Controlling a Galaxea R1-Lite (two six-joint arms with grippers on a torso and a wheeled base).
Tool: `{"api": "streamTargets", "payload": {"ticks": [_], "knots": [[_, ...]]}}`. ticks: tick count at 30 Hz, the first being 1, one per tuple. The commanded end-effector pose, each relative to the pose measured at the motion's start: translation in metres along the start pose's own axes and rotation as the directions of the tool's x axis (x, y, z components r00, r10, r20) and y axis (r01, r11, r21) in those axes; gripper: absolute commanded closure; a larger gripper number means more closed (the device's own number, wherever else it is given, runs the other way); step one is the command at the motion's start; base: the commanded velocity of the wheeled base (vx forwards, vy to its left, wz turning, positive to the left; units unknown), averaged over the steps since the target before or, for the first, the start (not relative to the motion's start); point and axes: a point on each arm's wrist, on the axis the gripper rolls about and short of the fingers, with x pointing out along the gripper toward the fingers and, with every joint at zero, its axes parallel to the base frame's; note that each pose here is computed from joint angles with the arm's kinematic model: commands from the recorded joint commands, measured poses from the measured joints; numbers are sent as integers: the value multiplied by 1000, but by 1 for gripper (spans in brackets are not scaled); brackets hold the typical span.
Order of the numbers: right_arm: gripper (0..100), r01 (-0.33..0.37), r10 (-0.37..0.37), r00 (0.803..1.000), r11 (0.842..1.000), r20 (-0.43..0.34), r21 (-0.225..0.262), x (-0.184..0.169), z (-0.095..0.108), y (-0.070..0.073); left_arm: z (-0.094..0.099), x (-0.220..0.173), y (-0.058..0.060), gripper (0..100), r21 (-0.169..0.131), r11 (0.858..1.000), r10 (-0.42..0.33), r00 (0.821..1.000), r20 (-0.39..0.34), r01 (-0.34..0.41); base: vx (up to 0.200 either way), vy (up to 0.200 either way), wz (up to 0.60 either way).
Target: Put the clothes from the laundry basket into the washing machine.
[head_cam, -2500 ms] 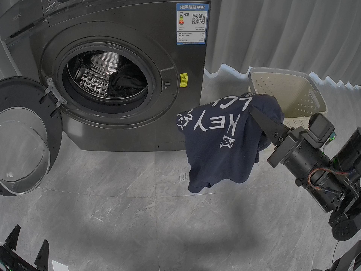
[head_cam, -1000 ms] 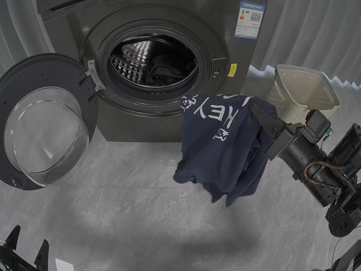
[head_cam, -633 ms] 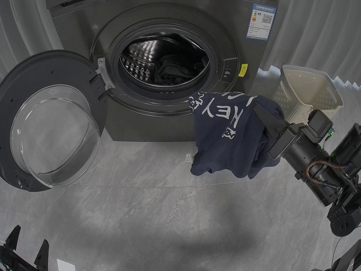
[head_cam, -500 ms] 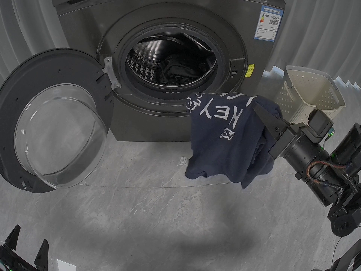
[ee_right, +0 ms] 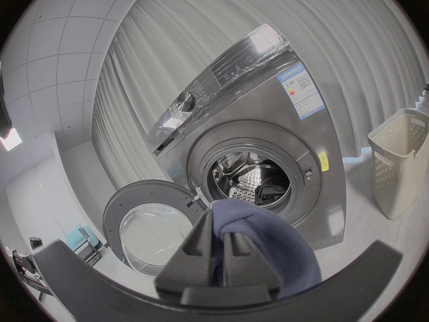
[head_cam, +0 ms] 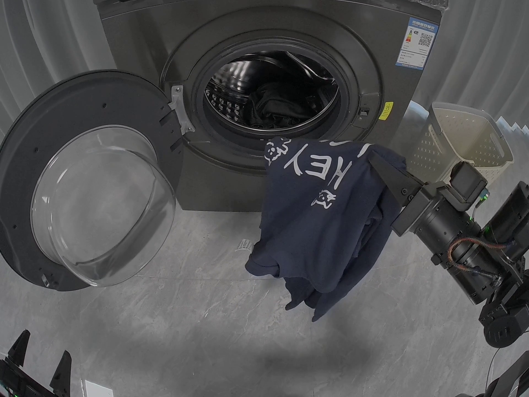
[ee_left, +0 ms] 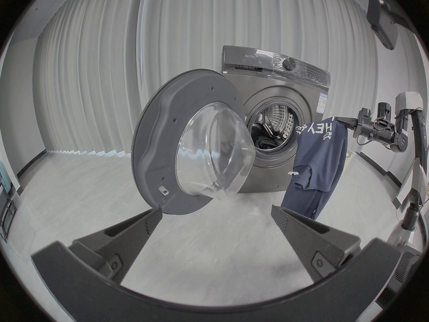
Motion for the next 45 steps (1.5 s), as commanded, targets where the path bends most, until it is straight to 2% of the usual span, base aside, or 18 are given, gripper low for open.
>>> {"api": "streamTargets", "payload": {"ticks": [1, 9, 13, 19, 21, 25, 29, 33, 36, 37, 38, 40, 43, 45], "knots": [[100, -2, 2, 1000, 1000, -2, 1, 0, -1, 0, -4, 0, 0, 0, 0, 1000, 1, 1000, -5, -1, 0, 0, 0], [100, -3, 3, 1000, 1000, -9, 1, 0, -2, 1, -4, 0, 0, 0, -1, 1000, 1, 1000, -5, -1, 0, 0, 0], [100, -5, 5, 1000, 1000, -5, 3, 1, -2, 2, -4, 0, 0, 0, -1, 1000, 1, 1000, -5, -1, 0, -200, 0], [100, -35, 35, 999, 999, 1, 14, 5, -1, 10, -4, 0, 0, 0, 9, 1000, 10, 1000, -1, -10, 0, -67, 0], [100, -54, 55, 998, 998, -22, 21, 8, -6, 16, -5, 0, 0, 0, 23, 1000, 11, 1000, -1, -11, 0, 0, 0], [100, -83, 85, 996, 996, -38, 34, 19, -14, 27, -5, 0, 0, 0, 25, 1000, 10, 1000, -1, -10, 0, 0, 0], [100, -92, 93, 995, 995, -40, 37, 32, -23, 30, -4, 0, 0, 0, 29, 1000, 2, 1000, 2, -2, 0, 0, 0], [100, -98, 99, 995, 994, -20, 41, 41, -24, 32, -4, 0, 0, 0, 31, 1000, -1, 1000, 2, 1, 0, 0, 0], [100, -113, 113, 993, 992, -14, 48, 43, -23, 37, -5, 0, 0, 0, 57, 998, -1, 1000, 5, 1, 0, 0, 0], [100, -113, 113, 993, 992, -14, 48, 43, -23, 37, -5, 0, 0, 0, 57, 998, -1, 1000, 5, 1, 0, 0, 0], [100, -119, 119, 993, 992, -12, 51, 44, -24, 39, -5, 0, -1, 0, 81, 996, -26, 1000, 4, 25, 0, 0, 0], [100, -117, 118, 993, 992, -20, 51, 43, -27, 39, -5, 0, -1, 0, 86, 996, -33, 999, 2, 33, 0, 0, 0], [100, -117, 118, 993, 992, -13, 51, 42, -26, 39, -5, 0, -1, 0, 80, 996, -33, 999, 2, 33, 0, 0, 0], [100, -116, 117, 993, 992, -10, 52, 42, -25, 38, -5, 0, -1, 0, 58, 998, -29, 1000, 1, 28, 0, 0, 0]]}}
